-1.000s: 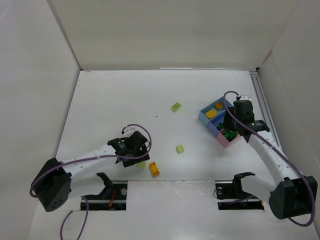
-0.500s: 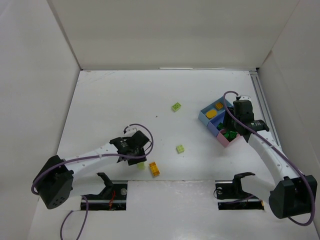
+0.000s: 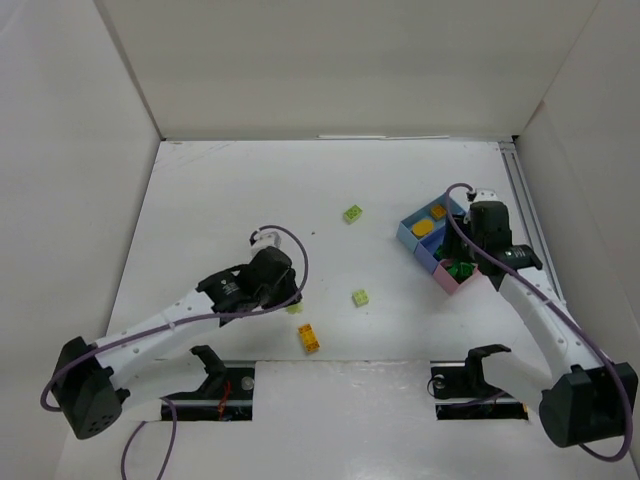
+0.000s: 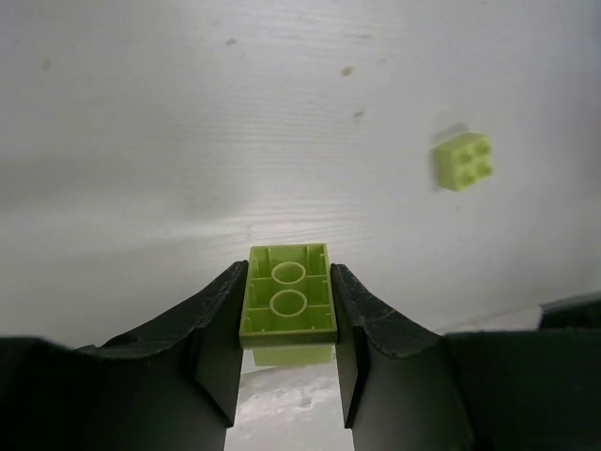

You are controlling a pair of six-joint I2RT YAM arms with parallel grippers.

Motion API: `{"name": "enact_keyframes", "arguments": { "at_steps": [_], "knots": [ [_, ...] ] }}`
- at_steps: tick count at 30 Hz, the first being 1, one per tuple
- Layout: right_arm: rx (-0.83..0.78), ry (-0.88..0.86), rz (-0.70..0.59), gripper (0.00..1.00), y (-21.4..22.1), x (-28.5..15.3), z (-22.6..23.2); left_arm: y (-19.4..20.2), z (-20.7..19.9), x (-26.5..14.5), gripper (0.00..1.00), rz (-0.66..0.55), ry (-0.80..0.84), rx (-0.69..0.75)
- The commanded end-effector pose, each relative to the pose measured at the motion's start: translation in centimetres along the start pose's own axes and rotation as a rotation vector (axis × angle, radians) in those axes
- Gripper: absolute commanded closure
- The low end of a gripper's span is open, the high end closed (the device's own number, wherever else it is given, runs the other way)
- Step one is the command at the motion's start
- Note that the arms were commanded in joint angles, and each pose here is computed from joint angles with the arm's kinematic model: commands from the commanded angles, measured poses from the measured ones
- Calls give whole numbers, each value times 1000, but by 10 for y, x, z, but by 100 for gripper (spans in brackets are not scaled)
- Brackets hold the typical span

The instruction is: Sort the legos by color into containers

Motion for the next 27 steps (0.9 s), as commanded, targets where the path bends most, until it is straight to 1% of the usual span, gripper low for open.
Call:
{"name": "enact_keyframes", "arguments": {
  "at_steps": [1,2,3,4,5,6,7,8,9,11,12,13,14,15,17,18,19,21,22,24,25,26,27],
  "knots": [
    [-66,-248,-142,34,-26,-22,34,-43,-53,-34,99,-194,301,130],
    [-78,-267,-155,34,-28,-26,36,-47,-60,-39,99,-225,363,172],
    [-75,-279,-196,34,-34,-34,37,-60,-74,-53,99,-314,453,248],
    [-84,-283,-213,34,-36,-37,36,-63,-81,-57,99,-337,495,290],
    [-84,-299,-236,34,-40,-42,38,-61,-91,-67,99,-349,583,345],
    [-86,-315,-238,34,-38,-44,39,-63,-98,-72,99,-369,630,389],
    [-92,-326,-281,34,-44,-51,40,-68,-106,-79,99,-424,682,452],
    [-93,-341,-291,34,-44,-53,41,-66,-115,-84,99,-420,740,497],
    [-93,-342,-291,33,-44,-53,41,-67,-119,-86,99,-430,762,534],
    [-93,-344,-302,33,-45,-56,41,-74,-129,-86,100,-448,777,598],
    [-93,-344,-302,33,-45,-56,41,-76,-133,-85,100,-445,783,618],
    [-93,-344,-302,33,-45,-56,41,-75,-136,-75,100,-421,776,644],
    [-93,-342,-291,33,-44,-53,41,-82,-145,-80,100,-441,797,669],
    [-93,-344,-300,33,-46,-53,42,-82,-151,-81,100,-445,830,724],
    [-88,-337,-302,33,-48,-51,41,-85,-164,-76,100,-437,865,787],
    [-96,-338,-314,33,-50,-51,41,-89,-166,-74,100,-438,868,806],
    [-96,-338,-314,33,-50,-51,41,-88,-171,-74,100,-439,896,856],
    [-99,-328,-318,33,-51,-50,38,-101,-173,-66,100,-438,905,886],
    [-96,-333,-326,33,-53,-51,37,-97,-176,-69,100,-415,972,920],
    [-112,-365,-320,33,-51,-50,42,-103,-178,-69,100,-417,1046,991],
    [-125,-366,-335,33,-53,-51,42,-108,-177,-65,100,-419,1032,1004],
    [-145,-421,-326,33,-50,-51,49,-110,-179,-67,100,-422,1063,1023],
    [-167,-466,-325,33,-45,-52,54,-110,-181,-61,100,-399,1058,1018]
  ]
}}
Point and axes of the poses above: each gripper's point midway between its finger pads, its own x axis out along the fingers, its own z axis along the line the jaws close on, y = z × x, the point moved 3 cm from there along -x, back along the fingers, and after that the axes turned 7 degrees about x, right-handed, at the moved point
